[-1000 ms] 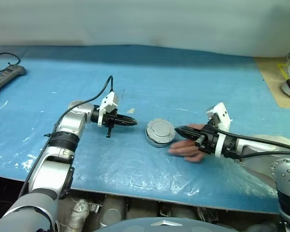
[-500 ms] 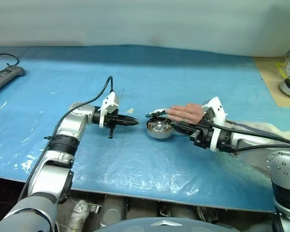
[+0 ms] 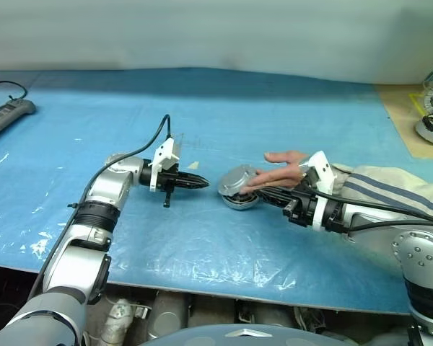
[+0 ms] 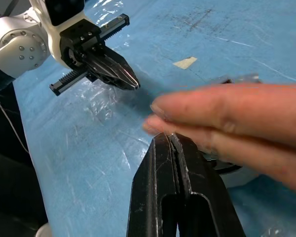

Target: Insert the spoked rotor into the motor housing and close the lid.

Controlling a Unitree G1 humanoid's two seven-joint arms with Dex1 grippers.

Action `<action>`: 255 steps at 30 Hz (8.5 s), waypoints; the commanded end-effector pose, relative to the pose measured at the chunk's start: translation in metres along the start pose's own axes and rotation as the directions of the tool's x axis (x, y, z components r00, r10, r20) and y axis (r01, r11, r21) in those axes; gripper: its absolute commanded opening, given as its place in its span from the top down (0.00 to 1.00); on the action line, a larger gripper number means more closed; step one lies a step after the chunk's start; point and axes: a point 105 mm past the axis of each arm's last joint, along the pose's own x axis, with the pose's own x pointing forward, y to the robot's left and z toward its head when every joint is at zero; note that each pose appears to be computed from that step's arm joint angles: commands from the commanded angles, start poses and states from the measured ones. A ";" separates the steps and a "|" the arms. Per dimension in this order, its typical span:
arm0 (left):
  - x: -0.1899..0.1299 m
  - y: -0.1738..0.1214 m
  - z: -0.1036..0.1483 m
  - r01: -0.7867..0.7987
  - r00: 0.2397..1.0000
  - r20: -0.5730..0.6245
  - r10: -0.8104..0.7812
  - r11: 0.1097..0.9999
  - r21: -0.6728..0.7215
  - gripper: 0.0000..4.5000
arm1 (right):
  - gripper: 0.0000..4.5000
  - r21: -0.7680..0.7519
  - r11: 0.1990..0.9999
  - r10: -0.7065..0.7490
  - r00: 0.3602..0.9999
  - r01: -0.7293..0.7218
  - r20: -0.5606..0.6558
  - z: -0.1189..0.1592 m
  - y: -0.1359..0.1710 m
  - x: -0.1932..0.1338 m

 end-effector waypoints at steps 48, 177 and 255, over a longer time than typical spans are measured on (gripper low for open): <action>0.003 0.000 0.010 -0.005 1.000 0.029 0.003 0.999 0.048 0.99 | 1.00 -0.088 0.996 0.029 0.996 -0.022 0.080 0.032 0.027 0.016; 0.004 -0.037 -0.009 -0.157 0.978 0.108 0.177 0.973 -0.168 1.00 | 0.34 -0.466 0.881 0.082 0.996 -0.083 -0.022 -0.013 -0.044 0.087; 0.060 -0.034 -0.013 -0.140 0.984 -0.096 0.149 0.986 0.095 1.00 | 0.00 -0.423 0.895 0.127 0.990 -0.143 -0.065 -0.035 -0.050 0.058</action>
